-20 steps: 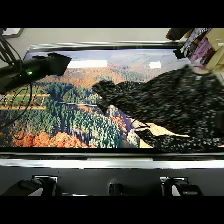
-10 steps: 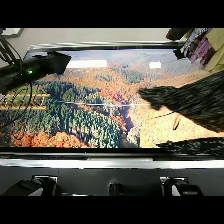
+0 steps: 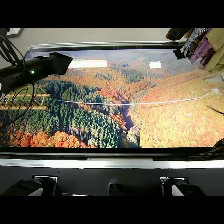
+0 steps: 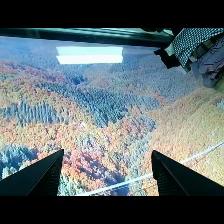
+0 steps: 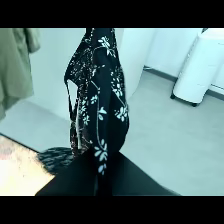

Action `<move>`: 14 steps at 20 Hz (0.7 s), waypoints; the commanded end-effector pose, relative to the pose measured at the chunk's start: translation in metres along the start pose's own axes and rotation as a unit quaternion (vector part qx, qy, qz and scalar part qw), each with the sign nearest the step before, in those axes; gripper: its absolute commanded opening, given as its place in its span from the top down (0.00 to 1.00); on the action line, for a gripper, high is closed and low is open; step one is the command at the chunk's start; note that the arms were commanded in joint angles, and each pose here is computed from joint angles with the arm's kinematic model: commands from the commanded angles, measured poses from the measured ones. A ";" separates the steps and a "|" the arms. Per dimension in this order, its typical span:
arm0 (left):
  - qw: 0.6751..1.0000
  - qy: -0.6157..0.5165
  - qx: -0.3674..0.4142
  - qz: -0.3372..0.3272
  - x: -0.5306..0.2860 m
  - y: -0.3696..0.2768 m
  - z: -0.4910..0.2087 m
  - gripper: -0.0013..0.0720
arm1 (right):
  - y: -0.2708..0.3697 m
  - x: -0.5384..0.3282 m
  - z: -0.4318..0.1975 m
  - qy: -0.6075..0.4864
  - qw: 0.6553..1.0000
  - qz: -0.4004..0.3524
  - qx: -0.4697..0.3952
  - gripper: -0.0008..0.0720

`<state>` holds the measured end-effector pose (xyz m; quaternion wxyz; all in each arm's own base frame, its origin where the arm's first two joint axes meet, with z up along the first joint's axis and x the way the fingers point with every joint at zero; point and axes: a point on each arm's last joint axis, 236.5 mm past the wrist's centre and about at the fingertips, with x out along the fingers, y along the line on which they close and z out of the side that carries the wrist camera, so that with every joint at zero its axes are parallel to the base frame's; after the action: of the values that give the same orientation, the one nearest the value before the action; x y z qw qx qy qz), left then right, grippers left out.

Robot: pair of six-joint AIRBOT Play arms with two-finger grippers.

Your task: Fold the clothes and pants, and hang the long-sleeved shirts on hangers.

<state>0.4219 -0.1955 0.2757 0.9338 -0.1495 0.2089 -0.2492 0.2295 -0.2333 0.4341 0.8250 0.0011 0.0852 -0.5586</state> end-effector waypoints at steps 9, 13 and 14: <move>0.999 0.036 -0.005 0.004 0.006 0.006 -0.023 0.14 | -0.066 0.042 0.065 -0.087 0.990 -0.086 0.076 0.96; 0.998 0.055 -0.007 0.002 0.011 0.005 -0.039 0.15 | -0.096 0.054 0.073 -0.110 0.982 -0.116 0.101 0.96; 0.998 0.060 -0.007 0.002 0.012 0.005 -0.044 0.15 | -0.103 0.056 0.075 -0.116 0.980 -0.119 0.110 0.96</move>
<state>0.4161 -0.2020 0.2427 0.9224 -0.1431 0.2546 -0.2526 0.1777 -0.3176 0.5009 0.7596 0.0123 -0.0433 -0.6489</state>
